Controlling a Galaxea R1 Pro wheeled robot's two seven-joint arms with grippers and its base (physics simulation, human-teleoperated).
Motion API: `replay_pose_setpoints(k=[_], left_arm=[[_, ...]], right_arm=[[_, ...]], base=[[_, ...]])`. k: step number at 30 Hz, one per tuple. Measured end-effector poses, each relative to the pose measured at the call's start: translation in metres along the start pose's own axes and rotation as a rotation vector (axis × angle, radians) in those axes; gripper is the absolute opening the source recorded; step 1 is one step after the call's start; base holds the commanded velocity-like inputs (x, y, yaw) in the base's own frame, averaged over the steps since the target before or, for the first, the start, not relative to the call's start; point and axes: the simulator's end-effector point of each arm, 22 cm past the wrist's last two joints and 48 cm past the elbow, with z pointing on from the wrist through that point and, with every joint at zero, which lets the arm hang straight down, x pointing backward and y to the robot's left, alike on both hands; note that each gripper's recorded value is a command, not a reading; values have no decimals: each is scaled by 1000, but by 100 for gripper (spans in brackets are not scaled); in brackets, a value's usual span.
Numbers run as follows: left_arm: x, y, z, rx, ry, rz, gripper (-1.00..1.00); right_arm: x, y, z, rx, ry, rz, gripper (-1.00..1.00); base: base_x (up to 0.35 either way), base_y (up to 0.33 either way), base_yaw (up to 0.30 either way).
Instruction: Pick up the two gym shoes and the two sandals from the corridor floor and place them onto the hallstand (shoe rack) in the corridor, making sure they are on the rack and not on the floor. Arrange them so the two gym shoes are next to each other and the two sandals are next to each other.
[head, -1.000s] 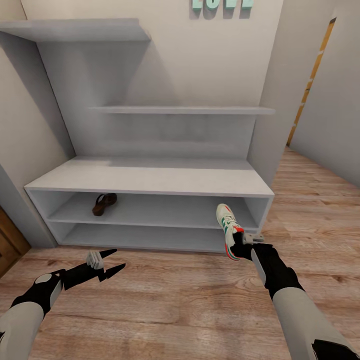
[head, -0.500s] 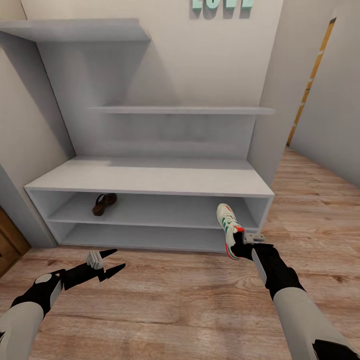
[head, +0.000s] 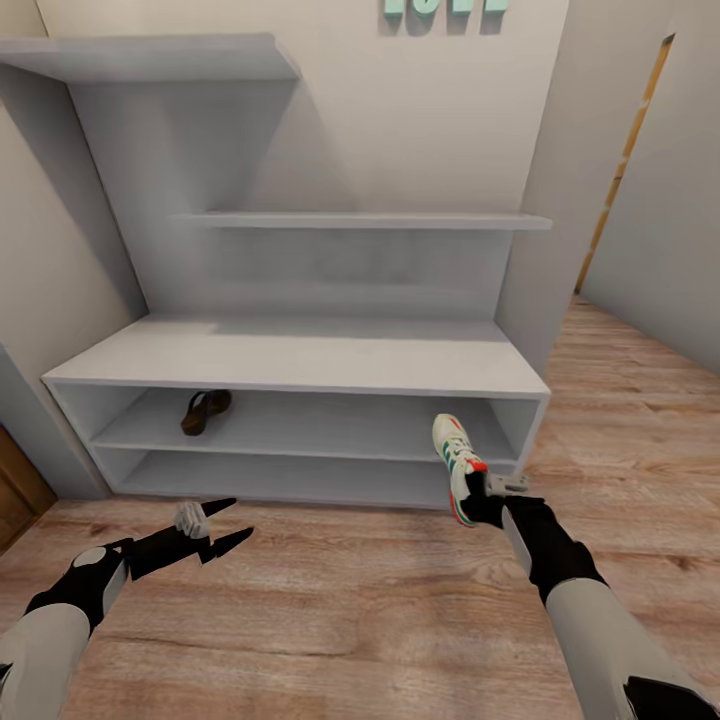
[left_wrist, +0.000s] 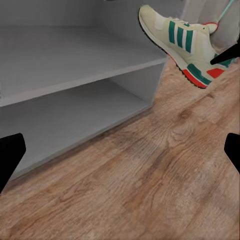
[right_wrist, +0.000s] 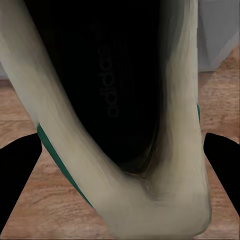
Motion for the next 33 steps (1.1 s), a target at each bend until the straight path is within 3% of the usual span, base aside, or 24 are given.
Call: replay_pose_setpoints(k=[6,22,33], left_arm=[[0,-1,2,2,-2,-2,100],[0,-2,2,3,-3,-2,100],[0,-2,2,3,-3,-2,100]], right_arm=[[20,1,6,-3,45,2,-100],[24,0,7,-2,53,2,-100],[23,0,6,-2,52,2,-100]], base=[[267,-56,0],[41,-3,0],[309,0,0]])
